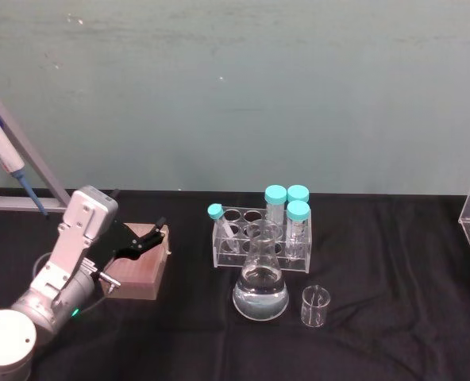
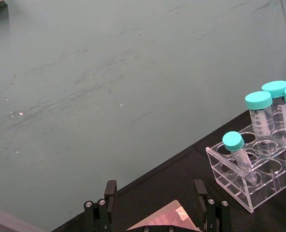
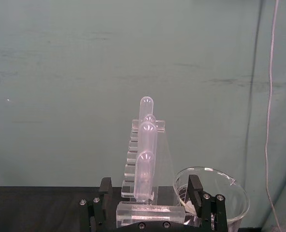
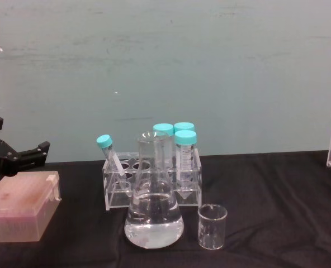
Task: Place the experimental apparatus aside using one hand.
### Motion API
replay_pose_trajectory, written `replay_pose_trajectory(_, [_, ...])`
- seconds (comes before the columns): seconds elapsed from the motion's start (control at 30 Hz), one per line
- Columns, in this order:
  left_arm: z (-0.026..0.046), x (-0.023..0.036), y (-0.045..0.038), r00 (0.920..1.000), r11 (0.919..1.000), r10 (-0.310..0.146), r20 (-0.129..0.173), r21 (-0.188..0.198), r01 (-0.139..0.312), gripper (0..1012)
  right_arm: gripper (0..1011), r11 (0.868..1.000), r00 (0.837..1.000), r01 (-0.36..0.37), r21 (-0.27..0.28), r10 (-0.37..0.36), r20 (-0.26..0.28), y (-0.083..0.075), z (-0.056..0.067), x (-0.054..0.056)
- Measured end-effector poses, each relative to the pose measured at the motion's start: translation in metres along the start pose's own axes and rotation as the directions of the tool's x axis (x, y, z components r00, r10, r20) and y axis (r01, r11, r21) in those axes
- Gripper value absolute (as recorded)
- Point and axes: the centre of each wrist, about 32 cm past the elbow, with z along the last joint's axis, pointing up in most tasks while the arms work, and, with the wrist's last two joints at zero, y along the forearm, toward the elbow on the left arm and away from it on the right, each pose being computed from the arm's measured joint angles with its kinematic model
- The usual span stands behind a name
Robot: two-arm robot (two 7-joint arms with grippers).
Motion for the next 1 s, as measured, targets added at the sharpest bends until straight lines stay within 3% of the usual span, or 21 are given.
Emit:
replay_pose_trajectory(0.57, [0.0000,0.0000,0.0000,1.0000,1.0000,0.000,0.000,0.000,0.000,1000,1000,0.999,1.000,0.002,0.038,-0.002,-0.001,-0.006,0.007,-0.004])
replay_pose_trajectory(1.0, [0.0000,0.0000,0.0000,1.0000,1.0000,0.000,0.000,0.000,0.000,1000,1000,0.995,0.998,0.033,0.099,-0.037,0.041,-0.012,0.018,-0.009])
